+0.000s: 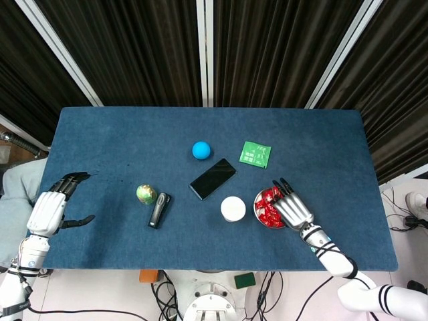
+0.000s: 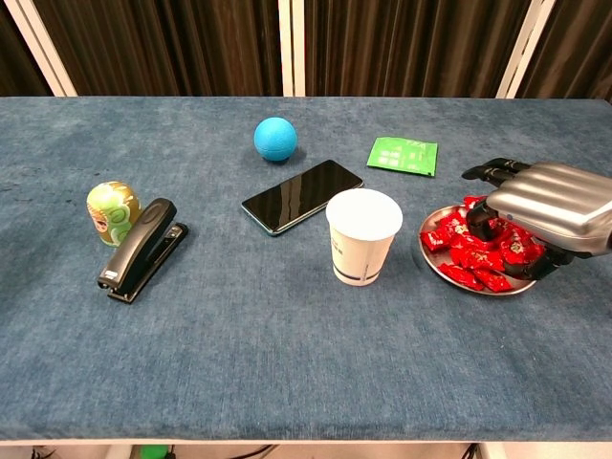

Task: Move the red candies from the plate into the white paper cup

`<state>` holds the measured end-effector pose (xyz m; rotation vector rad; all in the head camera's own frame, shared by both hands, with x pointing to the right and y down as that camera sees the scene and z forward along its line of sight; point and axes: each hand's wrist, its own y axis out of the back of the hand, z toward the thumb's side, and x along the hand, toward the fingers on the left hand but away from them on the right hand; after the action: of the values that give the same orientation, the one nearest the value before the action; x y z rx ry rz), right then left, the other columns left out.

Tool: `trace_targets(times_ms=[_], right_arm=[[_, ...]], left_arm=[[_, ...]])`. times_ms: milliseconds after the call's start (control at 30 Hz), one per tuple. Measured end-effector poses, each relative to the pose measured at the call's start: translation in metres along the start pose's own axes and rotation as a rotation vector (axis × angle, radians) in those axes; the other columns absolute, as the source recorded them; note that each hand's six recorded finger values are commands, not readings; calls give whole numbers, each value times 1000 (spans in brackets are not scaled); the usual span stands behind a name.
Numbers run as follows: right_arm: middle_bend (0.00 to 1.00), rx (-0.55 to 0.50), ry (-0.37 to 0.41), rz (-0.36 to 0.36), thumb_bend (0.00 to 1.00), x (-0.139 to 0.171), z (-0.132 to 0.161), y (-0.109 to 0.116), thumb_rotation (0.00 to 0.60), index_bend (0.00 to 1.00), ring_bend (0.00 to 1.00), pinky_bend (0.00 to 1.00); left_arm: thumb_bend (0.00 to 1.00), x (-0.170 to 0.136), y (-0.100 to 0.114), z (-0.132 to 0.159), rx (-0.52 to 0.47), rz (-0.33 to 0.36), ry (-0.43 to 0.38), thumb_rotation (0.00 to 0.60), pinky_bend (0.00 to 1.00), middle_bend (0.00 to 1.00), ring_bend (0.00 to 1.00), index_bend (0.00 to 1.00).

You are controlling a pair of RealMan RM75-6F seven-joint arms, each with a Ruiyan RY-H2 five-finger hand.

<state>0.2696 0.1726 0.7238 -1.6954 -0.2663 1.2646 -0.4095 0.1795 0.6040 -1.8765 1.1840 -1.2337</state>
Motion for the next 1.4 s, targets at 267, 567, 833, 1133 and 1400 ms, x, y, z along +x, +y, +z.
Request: trace_targets(times_ms=[267, 567, 833, 1133, 1400], right_arm=[[488, -4, 1, -9, 417, -2, 0, 2, 600, 646, 0, 0], [526, -6, 3, -32, 447, -3, -1, 6, 600, 708, 14, 0], [553, -7, 4, -49, 461, -2, -2, 12, 600, 740, 33, 0], [573, -4, 0, -69, 467, -1, -5, 20, 600, 772, 34, 0], [591, 1, -7, -83, 469, 4, -9, 26, 600, 790, 49, 0]], left_arm=[[60, 0, 0, -1, 0, -2, 4, 600, 248, 155, 125, 178], [61, 1, -1, -3, -3, -5, 10, 600, 248, 155, 125, 179], [61, 1, 0, -3, -3, -1, 8, 600, 248, 155, 125, 179], [61, 1, 0, -3, -4, -3, 7, 600, 248, 155, 125, 178], [61, 1, 0, -2, -4, -4, 6, 600, 248, 155, 125, 179]])
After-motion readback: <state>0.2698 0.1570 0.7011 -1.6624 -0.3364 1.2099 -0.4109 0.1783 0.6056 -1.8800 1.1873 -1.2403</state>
